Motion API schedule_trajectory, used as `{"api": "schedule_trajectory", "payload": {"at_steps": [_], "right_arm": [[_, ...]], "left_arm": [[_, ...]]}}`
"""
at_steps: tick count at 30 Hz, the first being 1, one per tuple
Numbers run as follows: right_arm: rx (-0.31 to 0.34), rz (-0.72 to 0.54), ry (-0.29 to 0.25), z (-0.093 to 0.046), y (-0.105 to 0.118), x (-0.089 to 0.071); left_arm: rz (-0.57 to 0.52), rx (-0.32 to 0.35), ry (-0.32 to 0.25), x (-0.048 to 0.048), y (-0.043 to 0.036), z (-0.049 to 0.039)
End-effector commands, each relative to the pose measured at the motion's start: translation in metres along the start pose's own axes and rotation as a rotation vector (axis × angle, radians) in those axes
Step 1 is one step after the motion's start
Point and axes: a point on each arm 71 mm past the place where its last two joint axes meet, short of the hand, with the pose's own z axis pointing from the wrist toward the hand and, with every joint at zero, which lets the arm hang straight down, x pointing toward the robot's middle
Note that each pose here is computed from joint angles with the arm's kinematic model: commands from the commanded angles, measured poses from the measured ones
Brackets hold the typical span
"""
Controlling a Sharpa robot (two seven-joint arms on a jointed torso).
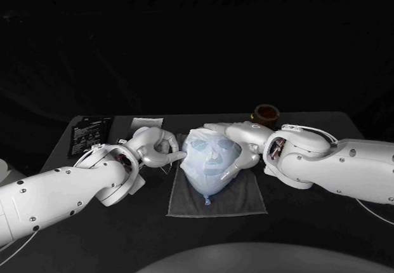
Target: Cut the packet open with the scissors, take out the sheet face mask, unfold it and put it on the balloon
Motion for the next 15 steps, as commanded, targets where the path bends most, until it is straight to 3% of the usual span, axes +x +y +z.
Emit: {"api": "schedule_trajectory", "payload": {"at_steps": [1, 15], "right_arm": [[0.004, -0.008, 0.032, -0.001, 0.0, 0.006], [0.007, -0.013, 0.035, 0.001, 0.0, 0.008]], "left_arm": [[0.0, -0.019, 0.0, -0.0011, 0.0021, -0.0008], [-0.038, -0.033, -0.026, -0.0112, 0.008, -0.006]]}}
